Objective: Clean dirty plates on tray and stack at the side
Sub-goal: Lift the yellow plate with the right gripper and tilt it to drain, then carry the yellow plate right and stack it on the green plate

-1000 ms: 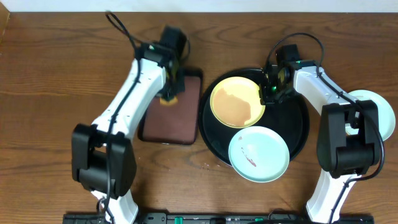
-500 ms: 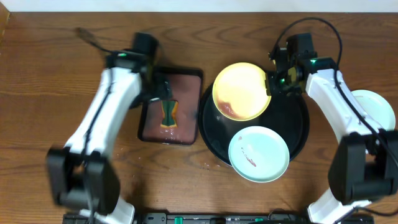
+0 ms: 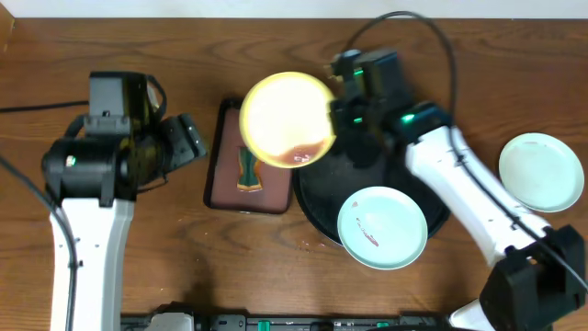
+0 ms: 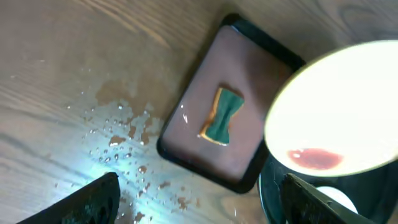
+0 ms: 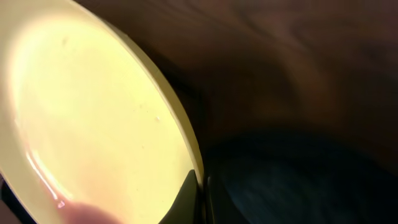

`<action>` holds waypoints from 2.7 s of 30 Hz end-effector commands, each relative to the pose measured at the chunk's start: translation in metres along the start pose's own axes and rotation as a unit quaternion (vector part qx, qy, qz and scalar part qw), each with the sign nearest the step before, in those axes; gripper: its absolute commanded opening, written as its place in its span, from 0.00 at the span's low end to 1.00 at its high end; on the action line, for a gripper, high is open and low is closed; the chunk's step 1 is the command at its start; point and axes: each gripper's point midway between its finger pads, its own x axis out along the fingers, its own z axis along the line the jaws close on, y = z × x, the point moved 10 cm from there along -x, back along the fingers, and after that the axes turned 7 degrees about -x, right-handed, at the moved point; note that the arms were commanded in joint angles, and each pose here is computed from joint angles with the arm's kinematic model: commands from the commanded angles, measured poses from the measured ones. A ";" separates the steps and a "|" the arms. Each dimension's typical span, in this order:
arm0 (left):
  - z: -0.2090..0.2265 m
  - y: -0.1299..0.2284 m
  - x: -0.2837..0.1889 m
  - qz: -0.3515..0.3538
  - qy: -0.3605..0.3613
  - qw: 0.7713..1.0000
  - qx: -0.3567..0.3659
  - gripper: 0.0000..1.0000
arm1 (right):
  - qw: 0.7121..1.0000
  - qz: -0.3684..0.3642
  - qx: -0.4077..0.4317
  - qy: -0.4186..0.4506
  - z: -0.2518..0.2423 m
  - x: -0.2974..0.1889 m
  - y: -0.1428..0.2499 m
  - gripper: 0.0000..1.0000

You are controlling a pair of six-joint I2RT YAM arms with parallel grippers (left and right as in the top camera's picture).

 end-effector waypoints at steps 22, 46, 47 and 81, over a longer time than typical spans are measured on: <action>0.003 0.007 -0.020 -0.012 0.014 1.000 -0.003 0.84 | 0.930 -0.103 -0.241 0.257 0.088 -0.027 -0.032 0.01; 0.003 0.007 -0.020 -0.012 0.014 1.000 -0.003 0.84 | 0.889 -0.135 -0.297 0.321 0.115 -0.053 -0.042 0.01; 0.003 0.007 -0.020 -0.012 0.014 1.000 -0.003 0.84 | 0.887 -0.135 -0.303 0.323 0.116 -0.054 -0.043 0.01; 0.003 0.007 -0.020 -0.012 0.014 1.000 -0.003 0.84 | 0.866 -0.147 -0.333 0.343 0.133 -0.062 -0.045 0.01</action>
